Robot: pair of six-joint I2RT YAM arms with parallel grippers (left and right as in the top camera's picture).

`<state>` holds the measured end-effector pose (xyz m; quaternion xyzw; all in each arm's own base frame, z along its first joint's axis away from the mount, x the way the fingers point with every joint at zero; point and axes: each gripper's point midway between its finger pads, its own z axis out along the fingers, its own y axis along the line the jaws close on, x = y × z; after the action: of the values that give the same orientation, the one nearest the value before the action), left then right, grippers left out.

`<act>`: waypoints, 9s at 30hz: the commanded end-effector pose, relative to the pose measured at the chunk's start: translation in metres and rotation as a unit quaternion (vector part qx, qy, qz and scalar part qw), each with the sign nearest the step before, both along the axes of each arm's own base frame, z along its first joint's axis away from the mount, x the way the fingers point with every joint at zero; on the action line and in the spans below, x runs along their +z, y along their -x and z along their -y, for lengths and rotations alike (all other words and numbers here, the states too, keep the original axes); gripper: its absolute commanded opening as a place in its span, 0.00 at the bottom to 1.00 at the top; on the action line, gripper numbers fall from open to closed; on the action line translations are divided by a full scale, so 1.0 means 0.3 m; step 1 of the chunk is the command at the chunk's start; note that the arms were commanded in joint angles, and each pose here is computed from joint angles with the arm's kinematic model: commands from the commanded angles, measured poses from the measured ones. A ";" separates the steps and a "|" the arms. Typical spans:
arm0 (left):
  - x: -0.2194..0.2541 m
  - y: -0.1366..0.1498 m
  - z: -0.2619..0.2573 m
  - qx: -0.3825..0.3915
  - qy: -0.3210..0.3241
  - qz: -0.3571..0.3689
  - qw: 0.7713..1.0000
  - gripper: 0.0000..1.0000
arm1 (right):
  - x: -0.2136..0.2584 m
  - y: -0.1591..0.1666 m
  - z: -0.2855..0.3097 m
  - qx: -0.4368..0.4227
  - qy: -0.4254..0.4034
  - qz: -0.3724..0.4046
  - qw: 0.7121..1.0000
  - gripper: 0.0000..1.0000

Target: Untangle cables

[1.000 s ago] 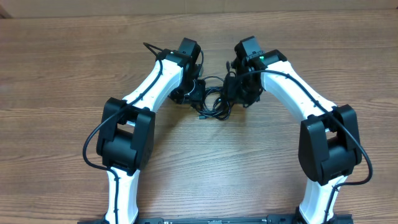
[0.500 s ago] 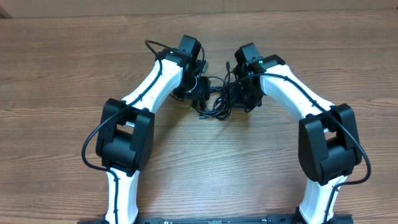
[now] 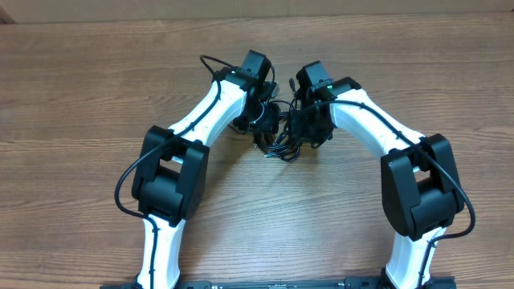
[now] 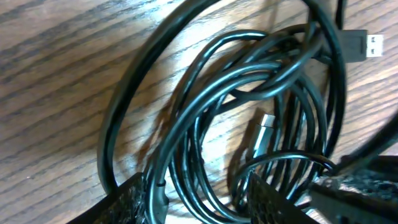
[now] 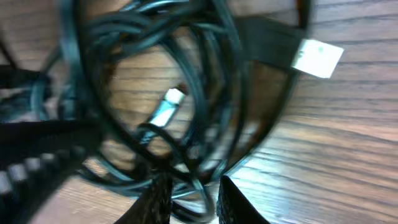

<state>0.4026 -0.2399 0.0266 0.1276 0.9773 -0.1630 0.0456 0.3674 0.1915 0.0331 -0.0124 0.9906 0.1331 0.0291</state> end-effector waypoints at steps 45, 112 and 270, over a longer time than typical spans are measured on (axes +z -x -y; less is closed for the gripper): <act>-0.039 -0.088 -0.246 0.102 -0.154 0.040 0.982 0.51 | -0.048 -0.055 0.190 0.010 0.113 0.043 0.993 0.38; -0.163 -0.071 -0.612 0.213 -0.163 -0.091 0.959 0.09 | -0.102 0.048 0.341 -0.020 0.209 -0.009 0.978 0.50; -0.155 -0.067 -0.335 0.127 -0.079 -0.078 0.986 0.04 | -0.165 -0.164 0.117 0.046 0.016 0.101 0.994 0.50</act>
<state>0.4285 -0.1394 0.0019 -0.0181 0.9969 -0.0764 0.0015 0.4308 0.1640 0.0063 -0.0736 0.9763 0.1405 0.1475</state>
